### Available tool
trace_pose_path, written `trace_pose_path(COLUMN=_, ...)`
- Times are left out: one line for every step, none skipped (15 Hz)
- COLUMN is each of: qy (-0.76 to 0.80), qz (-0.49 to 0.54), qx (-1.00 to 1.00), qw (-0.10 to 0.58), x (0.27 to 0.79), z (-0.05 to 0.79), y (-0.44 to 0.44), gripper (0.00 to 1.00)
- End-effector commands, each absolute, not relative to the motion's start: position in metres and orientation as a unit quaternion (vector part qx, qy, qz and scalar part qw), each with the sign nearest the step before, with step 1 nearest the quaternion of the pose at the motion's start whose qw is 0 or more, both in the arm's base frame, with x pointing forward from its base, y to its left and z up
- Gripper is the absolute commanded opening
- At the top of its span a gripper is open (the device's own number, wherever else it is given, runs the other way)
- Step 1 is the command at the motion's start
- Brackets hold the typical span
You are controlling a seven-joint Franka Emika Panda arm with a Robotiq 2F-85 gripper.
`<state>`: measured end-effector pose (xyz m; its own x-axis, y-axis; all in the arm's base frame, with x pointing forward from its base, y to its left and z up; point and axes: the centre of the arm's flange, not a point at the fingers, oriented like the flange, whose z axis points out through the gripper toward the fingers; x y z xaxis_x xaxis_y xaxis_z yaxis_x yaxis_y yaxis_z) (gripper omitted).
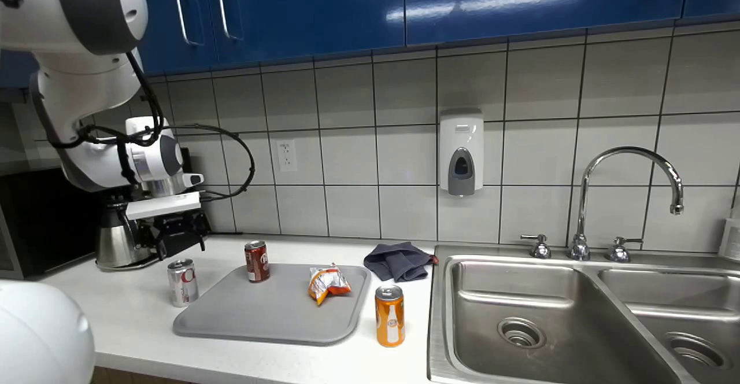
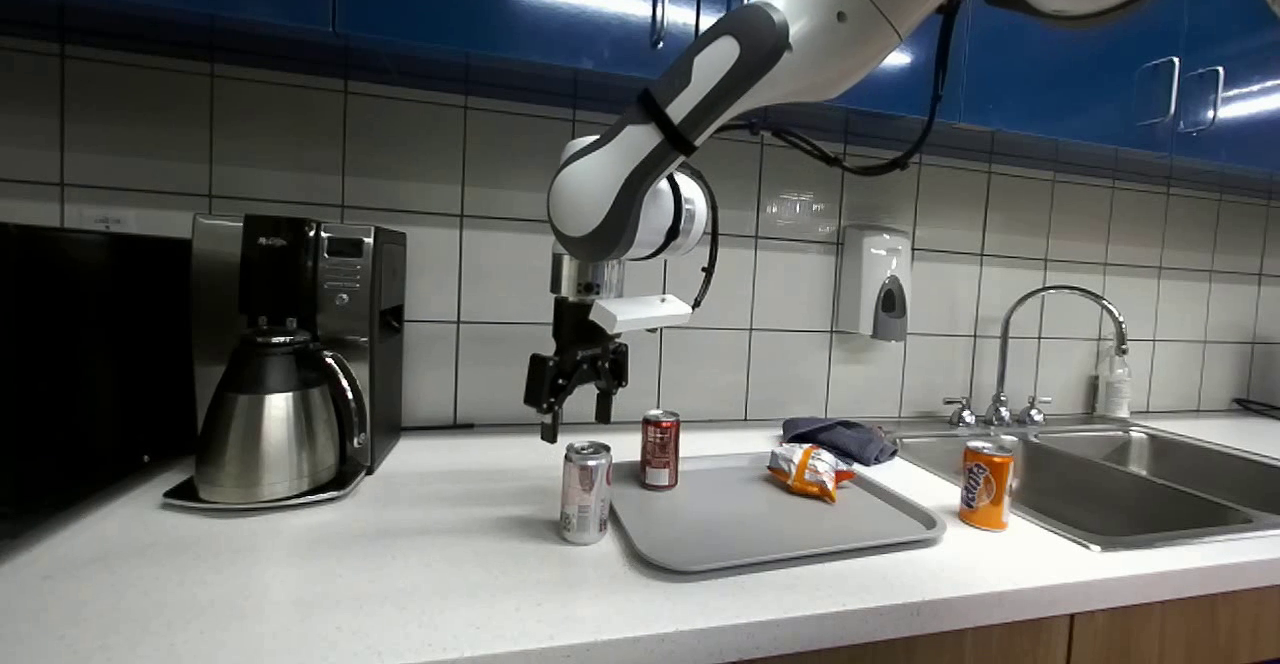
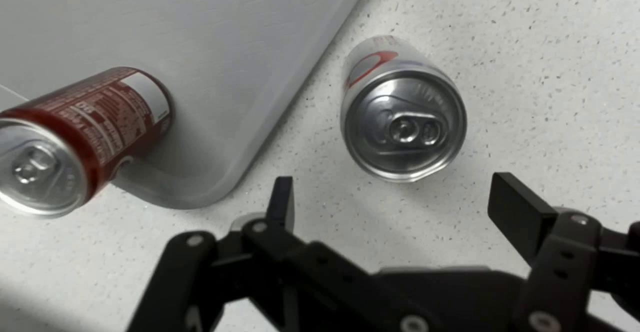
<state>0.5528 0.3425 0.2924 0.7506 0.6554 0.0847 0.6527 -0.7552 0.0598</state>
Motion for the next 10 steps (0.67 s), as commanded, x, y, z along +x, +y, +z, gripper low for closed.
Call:
trace_pose_path(qy=0.350, qz=0.069, qx=0.934, qw=0.021, x=0.552, z=0.321, y=0.326, gripper=1.00)
trace_pose_path(qy=0.345, qz=0.073, qx=0.936, qw=0.021, x=0.554, z=0.325, y=0.322, gripper=1.00)
trace_pose_path(qy=0.340, qz=0.077, qx=0.937, qw=0.021, x=0.555, z=0.329, y=0.317, gripper=1.00)
trace_pose_path(qy=0.332, qz=0.080, qx=0.940, qw=0.021, x=0.557, z=0.332, y=0.311, gripper=1.00)
trace_pose_path(qy=0.327, qz=0.082, qx=0.941, qw=0.019, x=0.559, z=0.335, y=0.306, gripper=1.00)
trace_pose_path(qy=0.318, qz=0.085, qx=0.944, qw=0.021, x=0.561, z=0.337, y=0.300, gripper=1.00)
trace_pose_path(qy=0.313, qz=0.087, qx=0.946, qw=0.020, x=0.563, z=0.338, y=0.294, gripper=1.00)
trace_pose_path(qy=0.309, qz=0.088, qx=0.947, qw=0.019, x=0.565, z=0.338, y=0.289, gripper=1.00)
trace_pose_path(qy=0.304, qz=0.089, qx=0.948, qw=0.019, x=0.567, z=0.337, y=0.284, gripper=1.00)
trace_pose_path(qy=0.296, qz=0.090, qx=0.951, qw=0.019, x=0.568, z=0.337, y=0.278, gripper=1.00)
